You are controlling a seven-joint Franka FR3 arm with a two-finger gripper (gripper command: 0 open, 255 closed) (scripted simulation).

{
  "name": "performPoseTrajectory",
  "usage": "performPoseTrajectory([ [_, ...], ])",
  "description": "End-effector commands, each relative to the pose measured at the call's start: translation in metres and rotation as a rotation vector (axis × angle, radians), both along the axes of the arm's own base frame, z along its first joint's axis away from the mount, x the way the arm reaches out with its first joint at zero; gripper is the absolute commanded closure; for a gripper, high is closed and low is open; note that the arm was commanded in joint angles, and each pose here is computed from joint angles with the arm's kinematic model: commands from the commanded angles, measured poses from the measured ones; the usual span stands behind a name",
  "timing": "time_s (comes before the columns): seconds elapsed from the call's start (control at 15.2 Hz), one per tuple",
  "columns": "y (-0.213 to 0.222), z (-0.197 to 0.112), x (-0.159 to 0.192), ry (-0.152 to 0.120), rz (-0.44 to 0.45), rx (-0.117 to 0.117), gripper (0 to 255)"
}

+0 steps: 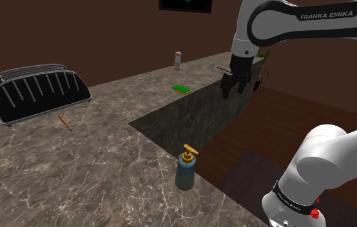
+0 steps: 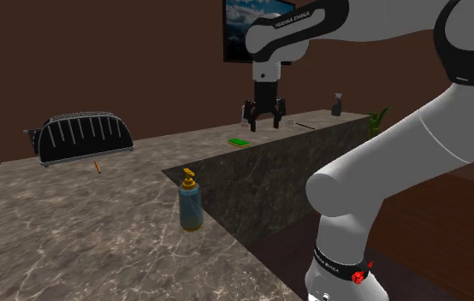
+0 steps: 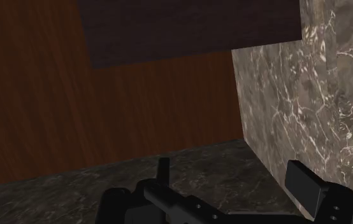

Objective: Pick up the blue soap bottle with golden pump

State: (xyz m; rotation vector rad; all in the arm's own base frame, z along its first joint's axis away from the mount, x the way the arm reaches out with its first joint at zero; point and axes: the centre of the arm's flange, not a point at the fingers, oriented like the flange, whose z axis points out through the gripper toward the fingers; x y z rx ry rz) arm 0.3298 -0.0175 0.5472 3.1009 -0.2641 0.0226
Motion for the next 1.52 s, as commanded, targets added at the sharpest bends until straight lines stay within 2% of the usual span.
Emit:
performPoseTrajectory([
  [0.0, 0.000, 0.000, 0.000, 0.000, 0.000, 0.000, 0],
  [1.45, 0.272, -0.038, -0.043, -0.016, -0.070, 0.081, 0],
])
